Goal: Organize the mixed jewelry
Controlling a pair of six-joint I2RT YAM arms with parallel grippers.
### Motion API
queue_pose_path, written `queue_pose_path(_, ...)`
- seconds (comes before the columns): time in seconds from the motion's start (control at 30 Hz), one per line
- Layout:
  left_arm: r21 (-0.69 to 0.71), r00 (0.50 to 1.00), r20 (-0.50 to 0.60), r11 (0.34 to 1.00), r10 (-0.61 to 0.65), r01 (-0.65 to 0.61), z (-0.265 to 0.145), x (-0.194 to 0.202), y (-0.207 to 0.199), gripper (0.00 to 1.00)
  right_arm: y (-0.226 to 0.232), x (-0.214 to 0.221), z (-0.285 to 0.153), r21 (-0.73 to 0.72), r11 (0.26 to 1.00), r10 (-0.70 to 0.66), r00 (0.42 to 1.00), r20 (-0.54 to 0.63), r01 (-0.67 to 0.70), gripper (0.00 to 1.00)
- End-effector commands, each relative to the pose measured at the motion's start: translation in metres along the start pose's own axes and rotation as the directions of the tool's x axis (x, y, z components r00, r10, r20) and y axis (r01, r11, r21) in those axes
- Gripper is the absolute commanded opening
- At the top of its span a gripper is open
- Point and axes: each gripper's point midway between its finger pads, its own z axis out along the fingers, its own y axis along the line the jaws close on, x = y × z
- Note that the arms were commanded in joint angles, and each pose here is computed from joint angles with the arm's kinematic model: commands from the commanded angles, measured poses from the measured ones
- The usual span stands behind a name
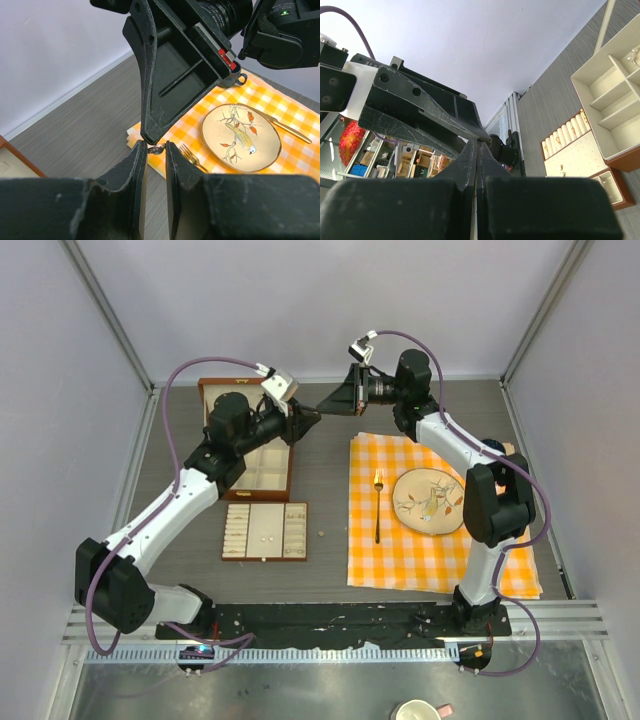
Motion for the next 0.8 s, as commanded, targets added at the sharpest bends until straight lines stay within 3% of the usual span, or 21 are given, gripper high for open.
queue_pose_path(0.0, -0.004, 0.998, 0.055, 0.999, 0.033, -0.033, -0.0016, -0.0247, -0.0017, 0.0, 0.0235, 0.0001, -0.0021, -0.036, 0.996, -0.085, 0.996, -0.007, 0.085, 0.01)
queue_pose_path(0.13, -0.01, 0.998, 0.051, 0.999, 0.04, -0.04, -0.0036, -0.0248, -0.0006, 0.0, 0.0244, 0.0022, -0.003, -0.035, 0.995, -0.09, 0.996, -0.009, 0.09, 0.04)
queue_pose_path(0.4, -0.014, 0.998, 0.045, 0.999, 0.044, -0.043, -0.0062, -0.0232, -0.0014, 0.01, 0.0237, 0.0023, -0.0049, -0.021, 0.995, -0.096, 0.995, -0.002, 0.096, 0.01)
queue_pose_path(0.77, -0.016, 0.998, 0.043, 0.999, 0.037, -0.037, -0.0056, -0.0235, -0.0009, 0.17, 0.0246, 0.0013, -0.0062, -0.018, 0.995, -0.095, 0.995, 0.003, 0.095, 0.01)
